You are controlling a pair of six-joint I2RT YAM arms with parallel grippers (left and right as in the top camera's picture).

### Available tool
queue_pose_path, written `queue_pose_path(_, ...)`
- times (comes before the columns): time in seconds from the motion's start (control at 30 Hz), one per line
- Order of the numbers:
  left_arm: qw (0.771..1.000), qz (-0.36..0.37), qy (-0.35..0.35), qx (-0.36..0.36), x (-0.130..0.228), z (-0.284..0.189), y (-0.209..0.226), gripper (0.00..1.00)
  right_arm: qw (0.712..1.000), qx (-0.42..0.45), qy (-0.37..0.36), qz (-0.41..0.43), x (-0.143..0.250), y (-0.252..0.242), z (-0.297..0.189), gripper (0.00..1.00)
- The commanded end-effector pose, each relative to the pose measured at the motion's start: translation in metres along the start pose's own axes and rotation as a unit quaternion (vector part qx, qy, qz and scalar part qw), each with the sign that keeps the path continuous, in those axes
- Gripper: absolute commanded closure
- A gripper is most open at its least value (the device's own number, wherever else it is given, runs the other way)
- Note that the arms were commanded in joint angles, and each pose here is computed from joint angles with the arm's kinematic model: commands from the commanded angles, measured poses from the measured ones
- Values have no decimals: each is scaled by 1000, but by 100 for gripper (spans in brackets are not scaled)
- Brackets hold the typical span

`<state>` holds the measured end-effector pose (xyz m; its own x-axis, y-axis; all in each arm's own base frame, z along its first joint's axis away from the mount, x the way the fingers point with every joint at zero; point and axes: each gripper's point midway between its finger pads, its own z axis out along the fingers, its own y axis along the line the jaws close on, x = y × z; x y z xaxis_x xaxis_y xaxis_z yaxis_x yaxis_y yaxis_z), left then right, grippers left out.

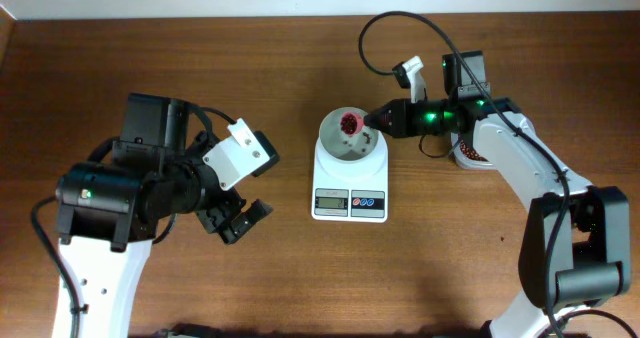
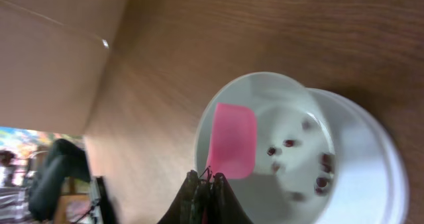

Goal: Scoop and weigh 50g on scale
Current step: 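Carry the filled scoop over the white bowl, then tilt the scoop to pour beans into the bowl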

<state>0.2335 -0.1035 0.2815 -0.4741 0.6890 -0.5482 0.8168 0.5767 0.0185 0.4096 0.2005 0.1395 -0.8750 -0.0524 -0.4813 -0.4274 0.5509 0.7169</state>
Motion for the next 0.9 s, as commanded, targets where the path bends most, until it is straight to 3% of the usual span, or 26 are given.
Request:
queue_pose_path(0.0,1000,10,-5,-3,-2,-2,1,1,996,63,-3,-61,-3,2,-8,96)
queue_pose_path(0.23,1000,10,-5,-3,-2,-2,1,1,972,173,-22,-155,-11,37,-27,96)
queue_pose_path(0.43,1000,10,-5,-3,-2,-2,1,1,942,269,7,-202,2,34,-19,96)
queue_pose_path(0.67,1000,10,-5,-3,-2,-2,1,1,948,241,5,-207,0,50,-16,96)
queue_pose_path(0.8,1000,10,-5,-3,-2,-2,1,1,934,297,13,-200,1,31,-27,96)
queue_pose_path(0.87,1000,10,-5,-3,-2,-2,1,1,946,254,13,-202,3,44,-19,96)
